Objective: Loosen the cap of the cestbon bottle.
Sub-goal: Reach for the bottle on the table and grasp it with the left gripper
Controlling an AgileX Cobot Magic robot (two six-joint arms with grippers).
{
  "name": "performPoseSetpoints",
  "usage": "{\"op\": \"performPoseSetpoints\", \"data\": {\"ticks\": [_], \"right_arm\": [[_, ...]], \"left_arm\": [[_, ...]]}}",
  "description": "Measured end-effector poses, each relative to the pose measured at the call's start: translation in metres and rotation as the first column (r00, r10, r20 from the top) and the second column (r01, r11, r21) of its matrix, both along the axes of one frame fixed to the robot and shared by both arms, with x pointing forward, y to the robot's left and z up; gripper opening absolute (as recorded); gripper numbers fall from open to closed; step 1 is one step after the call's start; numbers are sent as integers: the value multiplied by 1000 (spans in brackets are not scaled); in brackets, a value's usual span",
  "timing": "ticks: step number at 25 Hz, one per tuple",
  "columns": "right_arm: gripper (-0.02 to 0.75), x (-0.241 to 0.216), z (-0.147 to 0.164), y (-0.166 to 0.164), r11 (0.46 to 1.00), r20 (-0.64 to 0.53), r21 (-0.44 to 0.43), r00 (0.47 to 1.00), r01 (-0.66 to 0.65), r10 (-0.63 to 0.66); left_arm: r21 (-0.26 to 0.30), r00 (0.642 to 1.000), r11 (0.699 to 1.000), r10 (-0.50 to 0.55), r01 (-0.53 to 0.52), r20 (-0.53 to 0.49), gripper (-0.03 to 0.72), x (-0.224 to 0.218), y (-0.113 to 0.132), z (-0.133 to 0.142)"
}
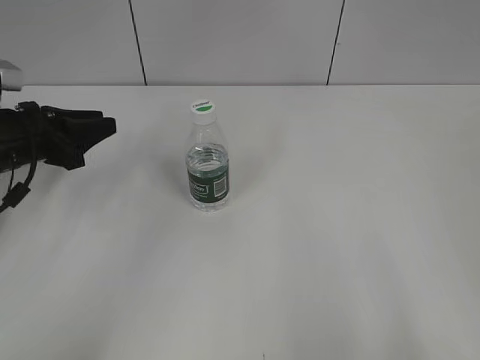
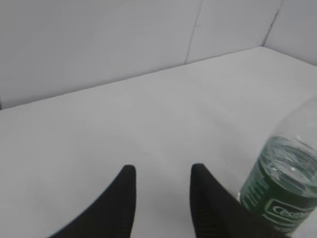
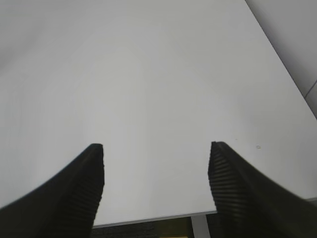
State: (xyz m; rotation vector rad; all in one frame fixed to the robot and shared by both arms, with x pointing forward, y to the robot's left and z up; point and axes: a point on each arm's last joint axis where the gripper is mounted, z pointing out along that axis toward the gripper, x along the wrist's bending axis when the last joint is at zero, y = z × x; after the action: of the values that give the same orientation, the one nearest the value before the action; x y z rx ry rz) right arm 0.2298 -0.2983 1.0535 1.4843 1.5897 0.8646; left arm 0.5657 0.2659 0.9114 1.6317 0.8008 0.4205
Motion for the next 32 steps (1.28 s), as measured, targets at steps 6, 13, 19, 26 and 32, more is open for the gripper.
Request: {"op": "performPoseSetpoints", "data": {"ticks": [6, 13, 19, 26, 32], "right_arm": [[504, 0, 0, 0, 1000, 0, 0, 1000, 0, 0], [504, 0, 0, 0, 1000, 0, 0, 1000, 0, 0], [504, 0, 0, 0, 1000, 0, 0, 1000, 0, 0], [504, 0, 0, 0, 1000, 0, 0, 1000, 0, 0], [504, 0, 0, 0, 1000, 0, 0, 1000, 0, 0]], "left_arm": [[19, 979, 980, -197, 196, 43, 239, 11, -8, -5], [83, 928, 926, -372, 368, 36, 232, 25, -11, -12], [102, 917, 914, -397, 392, 39, 233, 26, -11, -11], [104, 915, 912, -403, 398, 35, 239, 25, -11, -12], [103, 913, 910, -407, 402, 32, 241, 25, -12, -12]]}}
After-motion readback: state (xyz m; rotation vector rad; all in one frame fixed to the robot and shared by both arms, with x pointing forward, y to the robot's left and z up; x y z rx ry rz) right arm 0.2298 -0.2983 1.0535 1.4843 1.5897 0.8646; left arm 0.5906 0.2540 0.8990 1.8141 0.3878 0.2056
